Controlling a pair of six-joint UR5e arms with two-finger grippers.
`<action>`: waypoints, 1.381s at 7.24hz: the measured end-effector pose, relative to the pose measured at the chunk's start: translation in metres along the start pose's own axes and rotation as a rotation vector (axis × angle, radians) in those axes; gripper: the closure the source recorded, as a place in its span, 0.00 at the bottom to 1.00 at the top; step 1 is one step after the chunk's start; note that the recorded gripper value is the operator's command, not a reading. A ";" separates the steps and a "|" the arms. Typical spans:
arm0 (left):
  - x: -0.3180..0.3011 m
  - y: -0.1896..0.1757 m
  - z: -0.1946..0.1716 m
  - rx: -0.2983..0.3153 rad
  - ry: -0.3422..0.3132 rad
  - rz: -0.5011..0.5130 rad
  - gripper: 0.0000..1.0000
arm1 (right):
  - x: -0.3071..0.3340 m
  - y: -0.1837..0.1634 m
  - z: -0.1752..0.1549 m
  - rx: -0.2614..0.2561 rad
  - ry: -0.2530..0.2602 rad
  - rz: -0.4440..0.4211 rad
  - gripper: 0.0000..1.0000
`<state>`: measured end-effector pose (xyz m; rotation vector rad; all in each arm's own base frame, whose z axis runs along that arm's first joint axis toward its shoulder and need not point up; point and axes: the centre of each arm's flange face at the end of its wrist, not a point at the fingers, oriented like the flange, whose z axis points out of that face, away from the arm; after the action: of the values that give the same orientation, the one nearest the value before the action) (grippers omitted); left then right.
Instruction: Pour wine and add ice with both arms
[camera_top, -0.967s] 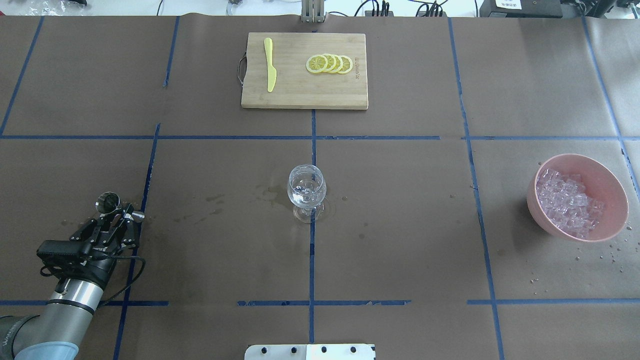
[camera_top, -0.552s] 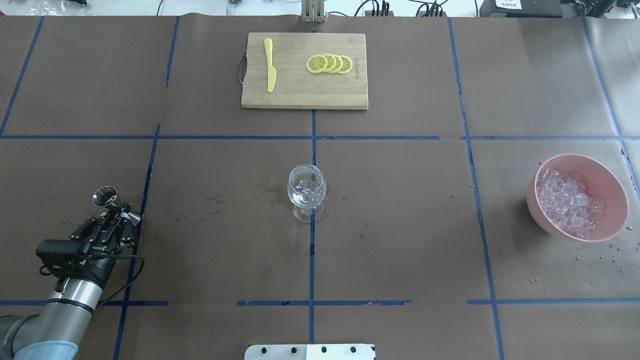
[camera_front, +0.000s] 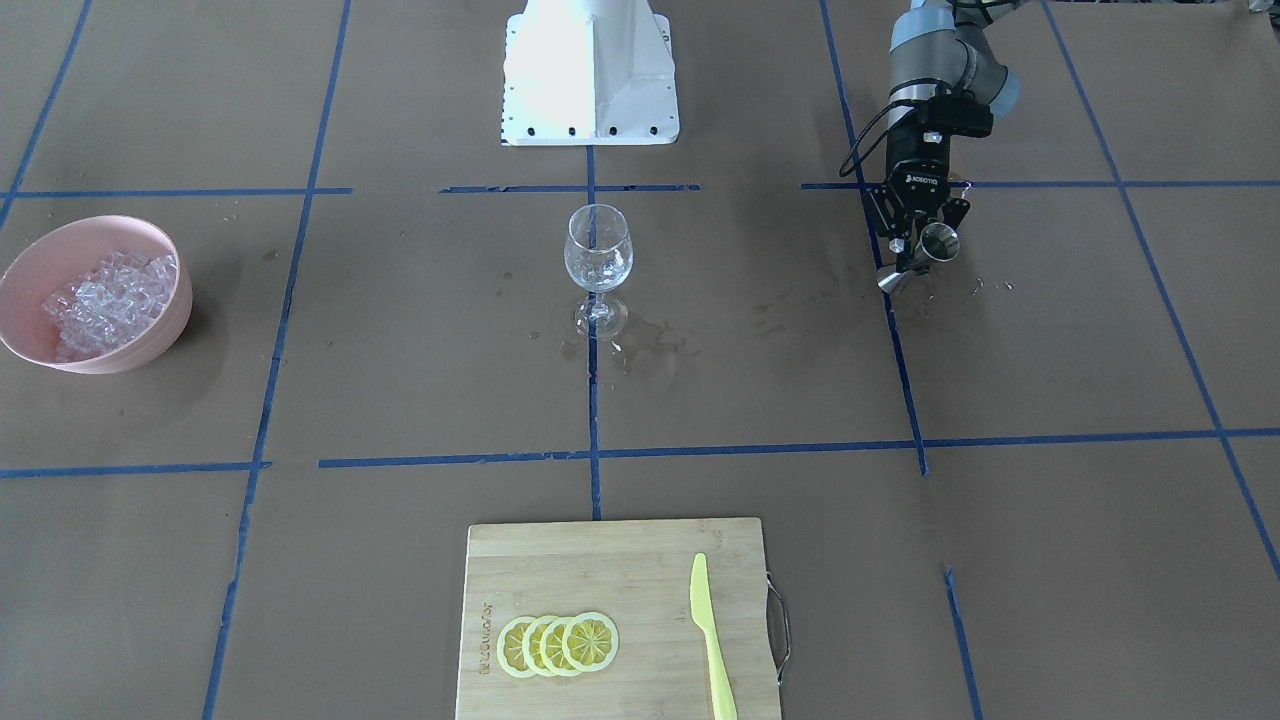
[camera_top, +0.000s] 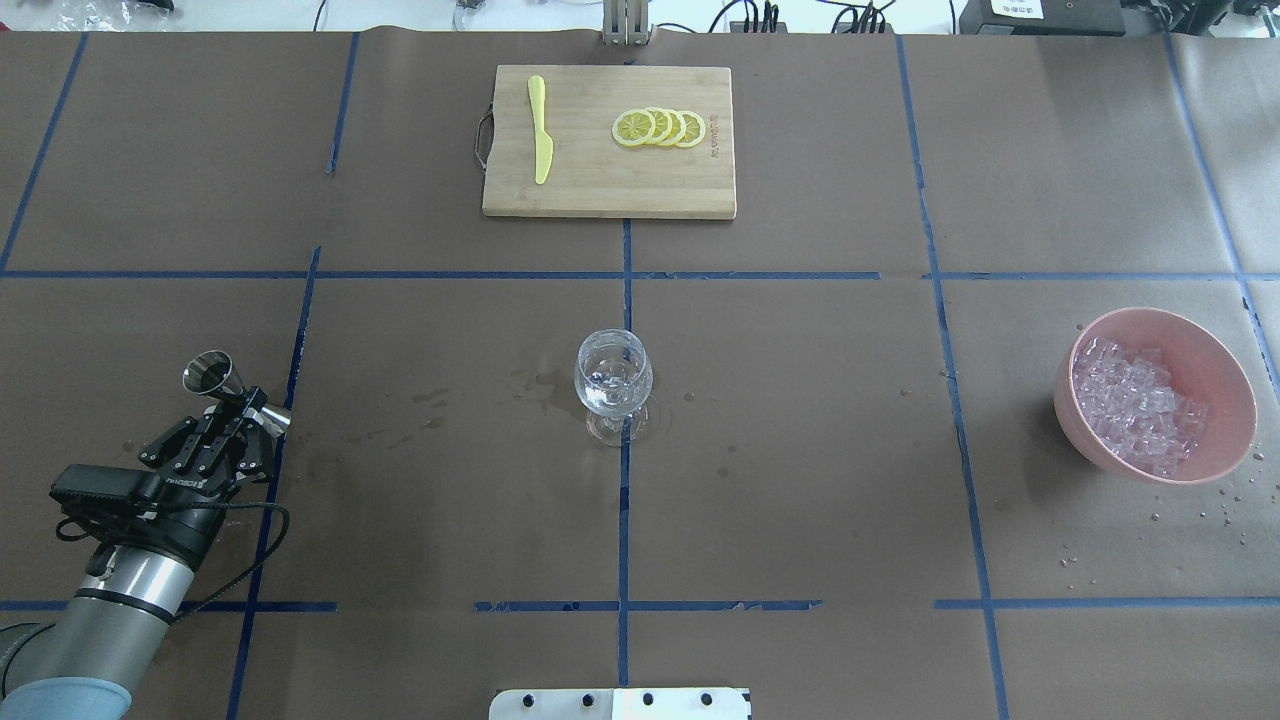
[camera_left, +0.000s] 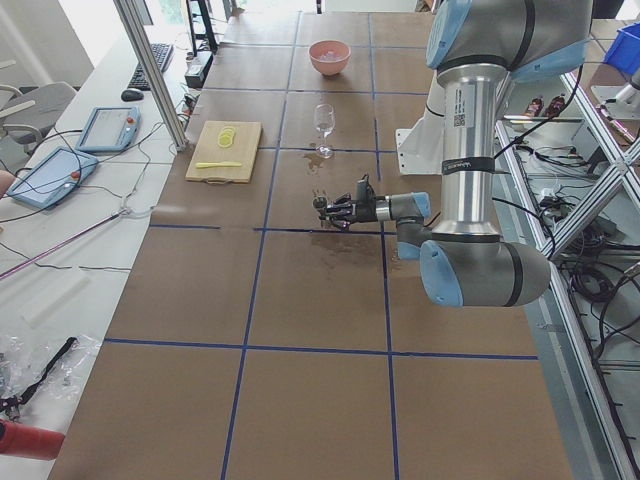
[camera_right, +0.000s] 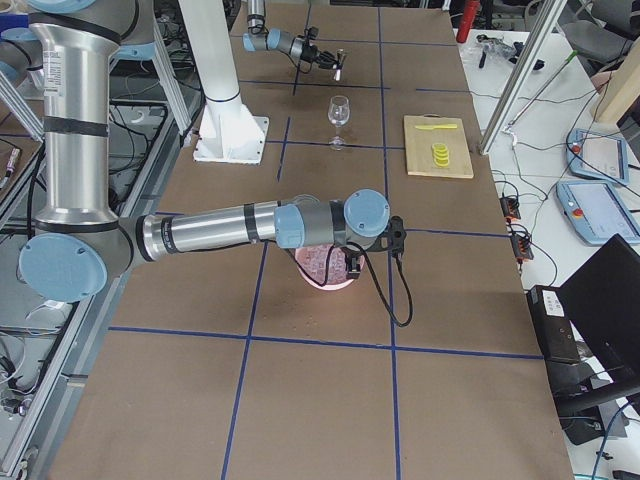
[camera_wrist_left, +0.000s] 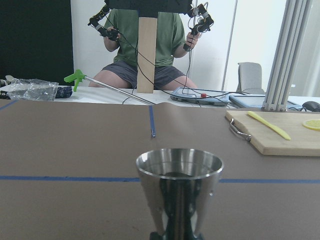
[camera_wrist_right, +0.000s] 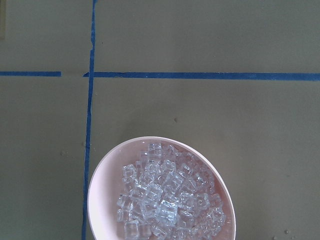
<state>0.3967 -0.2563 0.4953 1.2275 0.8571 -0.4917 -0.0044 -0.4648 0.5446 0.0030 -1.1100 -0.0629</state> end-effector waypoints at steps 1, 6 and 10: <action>0.007 -0.010 0.001 0.007 0.022 0.014 1.00 | -0.001 0.000 0.000 0.001 0.000 -0.001 0.00; 0.150 -0.075 0.012 0.113 0.114 0.159 1.00 | -0.002 -0.004 -0.001 0.002 -0.001 -0.005 0.00; 0.244 -0.100 0.021 0.114 0.089 0.508 1.00 | 0.001 -0.006 0.001 -0.001 0.002 0.003 0.00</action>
<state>0.4768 -0.2777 0.2445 1.5205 0.5642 -0.0757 -0.0052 -0.4713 0.5463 0.0003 -1.1082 -0.0614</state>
